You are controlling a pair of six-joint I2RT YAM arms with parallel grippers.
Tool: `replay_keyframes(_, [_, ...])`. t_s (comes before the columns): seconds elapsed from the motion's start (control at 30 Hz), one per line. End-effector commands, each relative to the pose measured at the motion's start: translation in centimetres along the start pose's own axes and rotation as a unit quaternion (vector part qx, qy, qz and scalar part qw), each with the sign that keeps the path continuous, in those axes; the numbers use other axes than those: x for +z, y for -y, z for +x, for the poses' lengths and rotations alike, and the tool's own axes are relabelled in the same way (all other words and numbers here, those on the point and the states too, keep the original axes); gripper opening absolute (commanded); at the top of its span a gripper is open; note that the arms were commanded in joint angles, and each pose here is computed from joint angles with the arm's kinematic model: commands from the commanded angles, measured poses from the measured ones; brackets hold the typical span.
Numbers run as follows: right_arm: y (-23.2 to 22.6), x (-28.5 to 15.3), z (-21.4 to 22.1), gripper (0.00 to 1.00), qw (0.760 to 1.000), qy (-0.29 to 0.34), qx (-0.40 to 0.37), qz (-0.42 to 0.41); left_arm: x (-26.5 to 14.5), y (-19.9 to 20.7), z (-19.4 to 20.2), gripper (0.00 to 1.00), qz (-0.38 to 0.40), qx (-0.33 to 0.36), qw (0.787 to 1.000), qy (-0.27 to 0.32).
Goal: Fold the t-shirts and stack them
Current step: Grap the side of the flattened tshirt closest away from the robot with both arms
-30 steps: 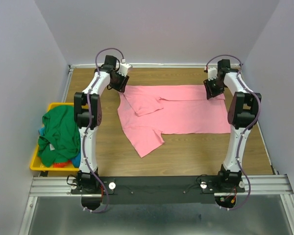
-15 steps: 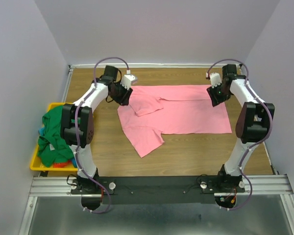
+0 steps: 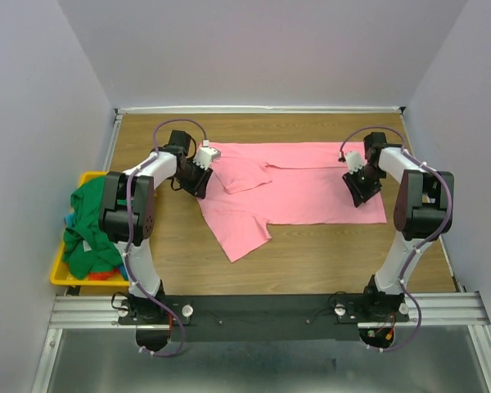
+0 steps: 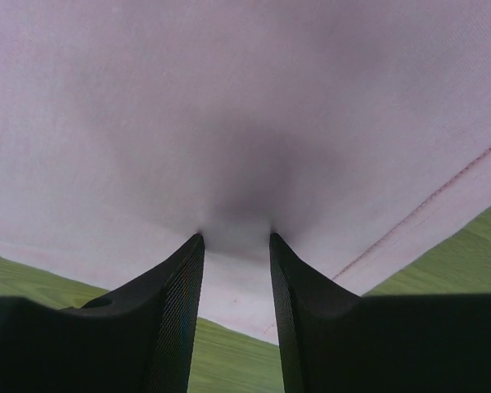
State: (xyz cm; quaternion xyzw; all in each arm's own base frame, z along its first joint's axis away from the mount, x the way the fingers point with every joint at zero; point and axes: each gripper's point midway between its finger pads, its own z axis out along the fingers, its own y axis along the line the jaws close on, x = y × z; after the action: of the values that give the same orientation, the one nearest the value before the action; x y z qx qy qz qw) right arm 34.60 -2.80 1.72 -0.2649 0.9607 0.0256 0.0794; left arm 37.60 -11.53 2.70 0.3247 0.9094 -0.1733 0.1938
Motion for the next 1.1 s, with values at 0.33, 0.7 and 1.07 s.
replay_keyframes(0.33, [-1.5,-6.8,0.5,0.46,0.996,0.050,-0.074,0.017,-5.4,0.9,-2.6,0.54,0.032,0.083,0.995,0.048])
replay_keyframes(0.7, [-1.6,-4.2,5.2,0.45,0.980,-0.020,-0.196,0.017,-7.5,2.9,-1.1,0.61,0.035,0.131,0.989,0.054])
replay_keyframes(1.07, [-1.2,-1.4,6.1,0.45,0.976,-0.041,-0.214,0.016,-7.3,2.8,0.0,0.61,0.023,0.137,0.989,0.045])
